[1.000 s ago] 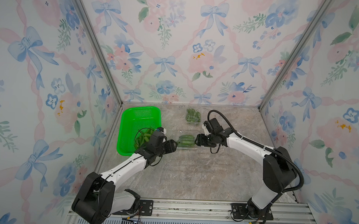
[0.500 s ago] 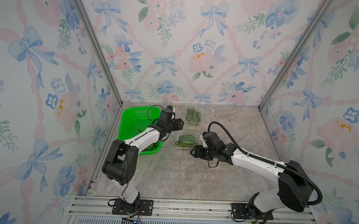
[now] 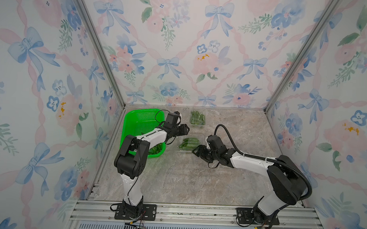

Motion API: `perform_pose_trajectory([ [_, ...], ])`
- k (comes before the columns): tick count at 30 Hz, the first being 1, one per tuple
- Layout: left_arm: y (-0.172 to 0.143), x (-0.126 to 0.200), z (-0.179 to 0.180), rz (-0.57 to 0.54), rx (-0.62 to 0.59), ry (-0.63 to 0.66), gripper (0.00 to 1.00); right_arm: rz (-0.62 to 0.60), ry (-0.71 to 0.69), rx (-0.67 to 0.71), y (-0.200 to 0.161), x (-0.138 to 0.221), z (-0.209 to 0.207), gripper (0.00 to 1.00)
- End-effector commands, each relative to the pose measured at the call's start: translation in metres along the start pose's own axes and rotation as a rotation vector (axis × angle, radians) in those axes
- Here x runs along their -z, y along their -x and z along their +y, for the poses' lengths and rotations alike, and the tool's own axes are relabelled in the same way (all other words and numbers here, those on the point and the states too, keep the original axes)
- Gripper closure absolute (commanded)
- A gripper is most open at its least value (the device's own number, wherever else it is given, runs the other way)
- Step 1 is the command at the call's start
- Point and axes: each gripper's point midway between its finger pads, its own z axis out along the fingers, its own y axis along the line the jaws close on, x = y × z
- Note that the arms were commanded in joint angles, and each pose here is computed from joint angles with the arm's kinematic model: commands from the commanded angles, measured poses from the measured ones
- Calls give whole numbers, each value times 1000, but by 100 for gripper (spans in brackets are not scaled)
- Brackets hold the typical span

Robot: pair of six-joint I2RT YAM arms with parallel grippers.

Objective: Take small green peppers out of containers
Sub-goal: Adjust the packing box at the center of the board.

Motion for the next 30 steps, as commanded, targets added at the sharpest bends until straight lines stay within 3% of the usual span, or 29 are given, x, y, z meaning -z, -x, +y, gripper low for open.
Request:
perform_pose_trajectory([
  [1, -8, 3, 1, 13, 2, -14, 42, -36, 47, -30, 13, 1, 3, 35],
  [14, -48, 23, 3, 44, 44, -32, 43, -90, 12, -55, 52, 9, -8, 33],
  [30, -102, 65, -7, 66, 92, -57, 43, -2, -105, 63, 80, -19, -16, 33],
])
